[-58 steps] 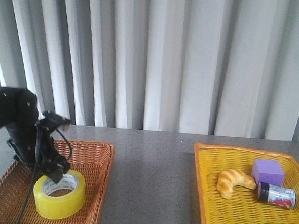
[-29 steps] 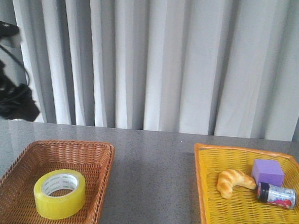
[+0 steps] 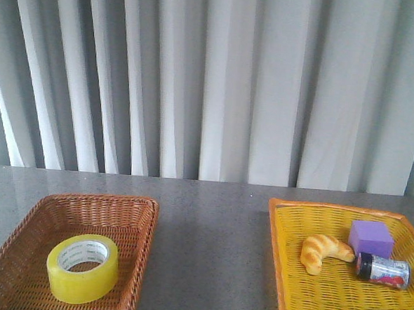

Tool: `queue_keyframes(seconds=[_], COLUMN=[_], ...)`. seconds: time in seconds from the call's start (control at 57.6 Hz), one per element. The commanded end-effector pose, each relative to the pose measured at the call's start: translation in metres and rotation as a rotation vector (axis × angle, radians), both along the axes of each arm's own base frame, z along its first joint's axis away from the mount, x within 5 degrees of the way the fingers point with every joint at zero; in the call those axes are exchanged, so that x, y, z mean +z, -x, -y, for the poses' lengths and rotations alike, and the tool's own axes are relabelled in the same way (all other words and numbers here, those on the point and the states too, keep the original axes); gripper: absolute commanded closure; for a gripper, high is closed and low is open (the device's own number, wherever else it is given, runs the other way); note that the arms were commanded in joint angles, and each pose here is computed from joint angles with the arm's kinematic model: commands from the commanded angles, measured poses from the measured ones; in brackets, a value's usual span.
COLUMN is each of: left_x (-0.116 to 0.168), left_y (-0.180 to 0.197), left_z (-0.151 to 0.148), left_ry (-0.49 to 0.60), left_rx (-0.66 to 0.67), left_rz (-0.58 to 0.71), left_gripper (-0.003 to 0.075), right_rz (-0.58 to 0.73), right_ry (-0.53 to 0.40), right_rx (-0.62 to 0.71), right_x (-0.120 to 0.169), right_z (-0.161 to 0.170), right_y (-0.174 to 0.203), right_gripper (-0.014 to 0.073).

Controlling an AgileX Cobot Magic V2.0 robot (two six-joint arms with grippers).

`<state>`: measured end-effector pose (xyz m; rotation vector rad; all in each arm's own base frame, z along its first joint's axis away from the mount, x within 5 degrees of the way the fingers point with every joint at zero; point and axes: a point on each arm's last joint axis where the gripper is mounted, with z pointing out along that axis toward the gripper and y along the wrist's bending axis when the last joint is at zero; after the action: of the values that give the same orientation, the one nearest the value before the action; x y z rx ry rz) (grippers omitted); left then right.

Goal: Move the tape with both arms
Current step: 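Open the left gripper and raise it away from the basket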

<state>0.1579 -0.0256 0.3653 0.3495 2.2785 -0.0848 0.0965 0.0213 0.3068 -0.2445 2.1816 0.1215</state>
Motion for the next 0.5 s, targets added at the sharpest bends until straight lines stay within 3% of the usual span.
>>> queue_keyframes(seconds=[0.0, 0.243, 0.486], left_x=[-0.01, -0.061, -0.074], left_y=[0.02, 0.066, 0.08], left_z=[-0.002, -0.008, -0.005], left_ry=[0.043, 0.061, 0.184], left_rx=[0.02, 0.034, 0.05], left_rz=[0.14, 0.231, 0.339], left_gripper=[0.0197, 0.0197, 0.0208], right_rz=[0.085, 0.085, 0.085], right_ry=[-0.009, -0.009, -0.009], right_rx=[-0.002, -0.002, -0.002], right_x=[0.013, 0.013, 0.013], right_z=[0.0, 0.0, 0.0], right_y=[-0.003, -0.003, -0.003], right_gripper=[0.0139, 0.0139, 0.0139])
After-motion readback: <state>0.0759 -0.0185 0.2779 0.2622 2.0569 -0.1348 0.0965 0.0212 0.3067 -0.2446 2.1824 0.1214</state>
